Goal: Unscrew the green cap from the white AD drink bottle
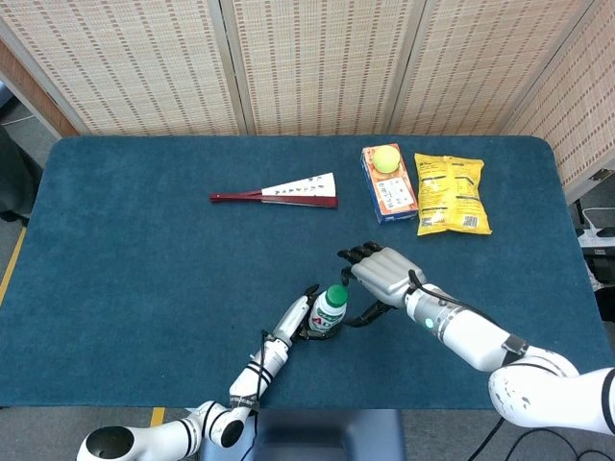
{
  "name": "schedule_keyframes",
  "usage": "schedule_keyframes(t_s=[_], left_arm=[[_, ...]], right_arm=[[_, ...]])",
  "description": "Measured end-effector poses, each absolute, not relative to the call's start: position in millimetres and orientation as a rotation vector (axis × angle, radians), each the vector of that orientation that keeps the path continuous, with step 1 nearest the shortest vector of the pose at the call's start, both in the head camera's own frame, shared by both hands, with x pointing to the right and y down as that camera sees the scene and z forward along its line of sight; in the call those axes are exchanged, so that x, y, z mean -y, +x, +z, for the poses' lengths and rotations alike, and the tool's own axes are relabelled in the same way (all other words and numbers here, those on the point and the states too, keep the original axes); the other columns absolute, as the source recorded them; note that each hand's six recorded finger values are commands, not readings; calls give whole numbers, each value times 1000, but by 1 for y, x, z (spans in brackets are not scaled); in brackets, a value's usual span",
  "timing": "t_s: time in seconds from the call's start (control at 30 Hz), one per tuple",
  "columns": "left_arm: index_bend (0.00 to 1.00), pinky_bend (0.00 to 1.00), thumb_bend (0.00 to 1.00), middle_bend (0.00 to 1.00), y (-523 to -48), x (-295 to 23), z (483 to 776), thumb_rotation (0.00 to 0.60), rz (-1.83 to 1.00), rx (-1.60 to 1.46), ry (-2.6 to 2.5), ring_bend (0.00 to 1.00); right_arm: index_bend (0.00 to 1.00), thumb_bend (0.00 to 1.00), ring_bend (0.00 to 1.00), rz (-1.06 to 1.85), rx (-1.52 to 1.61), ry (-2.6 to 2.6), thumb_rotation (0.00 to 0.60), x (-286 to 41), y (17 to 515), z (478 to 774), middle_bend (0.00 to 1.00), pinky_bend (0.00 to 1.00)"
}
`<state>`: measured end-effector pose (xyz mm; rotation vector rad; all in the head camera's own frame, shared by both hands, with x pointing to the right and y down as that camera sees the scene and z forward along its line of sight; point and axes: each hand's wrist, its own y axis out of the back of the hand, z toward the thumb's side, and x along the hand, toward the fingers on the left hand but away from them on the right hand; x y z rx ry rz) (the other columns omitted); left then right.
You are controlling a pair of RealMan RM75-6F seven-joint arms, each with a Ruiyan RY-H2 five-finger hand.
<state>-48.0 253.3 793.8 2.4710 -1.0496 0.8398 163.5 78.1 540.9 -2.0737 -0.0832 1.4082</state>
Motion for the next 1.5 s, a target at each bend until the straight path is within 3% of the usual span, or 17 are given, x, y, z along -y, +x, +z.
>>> schedule_keyframes(t_s=[1.03, 1.5], left_arm=[[768, 478, 936, 877, -51, -256, 805, 600, 911, 970, 2434, 471], [767, 477, 930, 876, -49, -260, 805, 600, 923, 952, 2465, 471]], right_arm=[[310, 137, 0, 1249, -16, -2174, 257, -113, 132, 520, 0, 0], [308, 141, 0, 1270, 116, -1999, 262, -82, 157, 524, 0, 0]])
